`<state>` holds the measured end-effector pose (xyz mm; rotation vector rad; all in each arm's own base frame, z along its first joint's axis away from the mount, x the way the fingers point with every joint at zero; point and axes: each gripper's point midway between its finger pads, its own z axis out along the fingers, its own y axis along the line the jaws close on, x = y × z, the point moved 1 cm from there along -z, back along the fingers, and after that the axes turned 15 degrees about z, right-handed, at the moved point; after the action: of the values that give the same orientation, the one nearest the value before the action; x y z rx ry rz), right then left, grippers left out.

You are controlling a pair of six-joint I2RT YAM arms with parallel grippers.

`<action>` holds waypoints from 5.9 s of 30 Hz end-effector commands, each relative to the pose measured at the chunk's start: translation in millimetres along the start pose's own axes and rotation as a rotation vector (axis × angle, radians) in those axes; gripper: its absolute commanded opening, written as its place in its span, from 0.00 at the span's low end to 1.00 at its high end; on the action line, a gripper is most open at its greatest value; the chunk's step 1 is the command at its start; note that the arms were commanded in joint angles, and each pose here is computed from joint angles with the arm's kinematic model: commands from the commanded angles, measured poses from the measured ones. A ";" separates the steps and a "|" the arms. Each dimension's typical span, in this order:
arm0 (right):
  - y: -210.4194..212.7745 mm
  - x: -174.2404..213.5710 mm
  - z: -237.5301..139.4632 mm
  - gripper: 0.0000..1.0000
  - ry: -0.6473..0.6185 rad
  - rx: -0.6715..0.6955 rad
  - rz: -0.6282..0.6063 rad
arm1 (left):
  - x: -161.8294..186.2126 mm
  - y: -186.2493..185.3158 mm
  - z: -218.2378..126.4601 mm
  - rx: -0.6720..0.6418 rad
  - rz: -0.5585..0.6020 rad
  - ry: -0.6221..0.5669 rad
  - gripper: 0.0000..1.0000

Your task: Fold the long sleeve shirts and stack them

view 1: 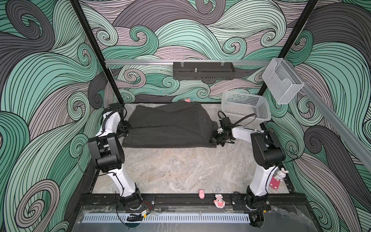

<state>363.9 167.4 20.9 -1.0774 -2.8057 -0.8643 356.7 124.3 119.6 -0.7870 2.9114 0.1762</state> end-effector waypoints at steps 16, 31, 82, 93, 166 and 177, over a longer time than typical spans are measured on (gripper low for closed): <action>-33.1 -5.0 -6.5 0.11 -0.051 0.129 0.029 | -26.0 -16.1 -11.0 0.064 0.025 -0.089 0.00; -35.9 -3.0 -3.8 0.12 -0.037 0.128 0.031 | -27.5 -23.3 16.9 0.061 0.058 -0.004 0.00; -44.0 99.4 -16.6 0.45 0.029 0.451 -0.526 | 180.0 -83.5 41.5 0.376 0.030 0.426 0.37; 79.4 29.4 -98.3 0.54 -0.270 0.242 -0.462 | 15.1 -86.1 -51.0 0.378 -0.013 0.074 0.49; 223.9 -72.8 -1.4 0.00 -0.042 -0.295 0.012 | -109.6 -48.6 27.7 0.201 -0.046 0.025 0.00; 195.8 -69.0 -16.7 0.00 -0.007 -0.265 0.020 | -93.8 -44.5 24.5 0.199 -0.023 0.055 0.00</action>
<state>540.1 239.7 88.4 -1.1871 -2.7151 -1.1936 474.9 128.5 95.2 -0.7982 2.8976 -0.1673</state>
